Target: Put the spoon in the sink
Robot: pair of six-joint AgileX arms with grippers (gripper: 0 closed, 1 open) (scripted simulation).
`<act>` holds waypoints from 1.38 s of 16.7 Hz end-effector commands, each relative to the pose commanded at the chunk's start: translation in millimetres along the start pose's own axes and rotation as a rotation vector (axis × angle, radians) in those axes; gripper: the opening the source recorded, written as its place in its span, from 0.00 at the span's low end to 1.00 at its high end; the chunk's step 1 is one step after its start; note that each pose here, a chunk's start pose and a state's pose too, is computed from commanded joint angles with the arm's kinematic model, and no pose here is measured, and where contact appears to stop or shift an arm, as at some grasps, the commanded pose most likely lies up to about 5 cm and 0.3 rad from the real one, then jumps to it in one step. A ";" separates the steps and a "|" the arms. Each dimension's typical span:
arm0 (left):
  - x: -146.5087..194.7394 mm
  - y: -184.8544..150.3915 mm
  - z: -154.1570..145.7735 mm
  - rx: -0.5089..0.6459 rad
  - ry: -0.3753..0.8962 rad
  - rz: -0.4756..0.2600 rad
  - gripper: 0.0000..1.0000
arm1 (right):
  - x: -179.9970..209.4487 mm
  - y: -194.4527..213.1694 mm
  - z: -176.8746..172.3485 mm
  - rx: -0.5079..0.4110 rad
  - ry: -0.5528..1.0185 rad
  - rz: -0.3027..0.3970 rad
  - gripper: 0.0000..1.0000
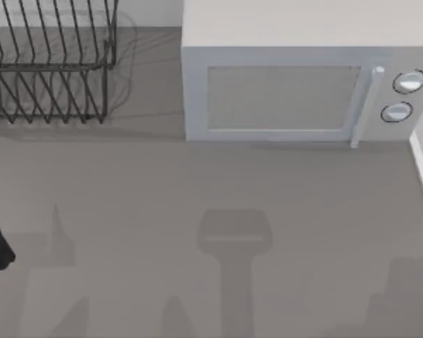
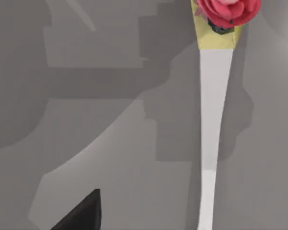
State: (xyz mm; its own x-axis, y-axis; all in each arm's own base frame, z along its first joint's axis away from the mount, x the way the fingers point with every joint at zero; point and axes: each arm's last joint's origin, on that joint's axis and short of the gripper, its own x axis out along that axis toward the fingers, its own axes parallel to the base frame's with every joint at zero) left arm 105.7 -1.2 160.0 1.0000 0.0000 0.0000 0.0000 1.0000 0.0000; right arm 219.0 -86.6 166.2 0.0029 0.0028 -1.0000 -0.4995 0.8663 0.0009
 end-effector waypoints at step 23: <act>0.0 0.0 0.0 0.000 0.000 0.000 1.00 | 73.1 2.2 -2.4 -0.001 -0.002 -0.002 0.17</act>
State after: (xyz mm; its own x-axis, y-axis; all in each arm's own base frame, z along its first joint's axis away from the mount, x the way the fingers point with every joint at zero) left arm 105.7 -1.2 160.0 1.0000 0.0000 0.0000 0.0000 1.0000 0.0000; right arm 216.0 -85.6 93.1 0.0053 0.0018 -1.0000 -0.4999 0.8661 -0.0011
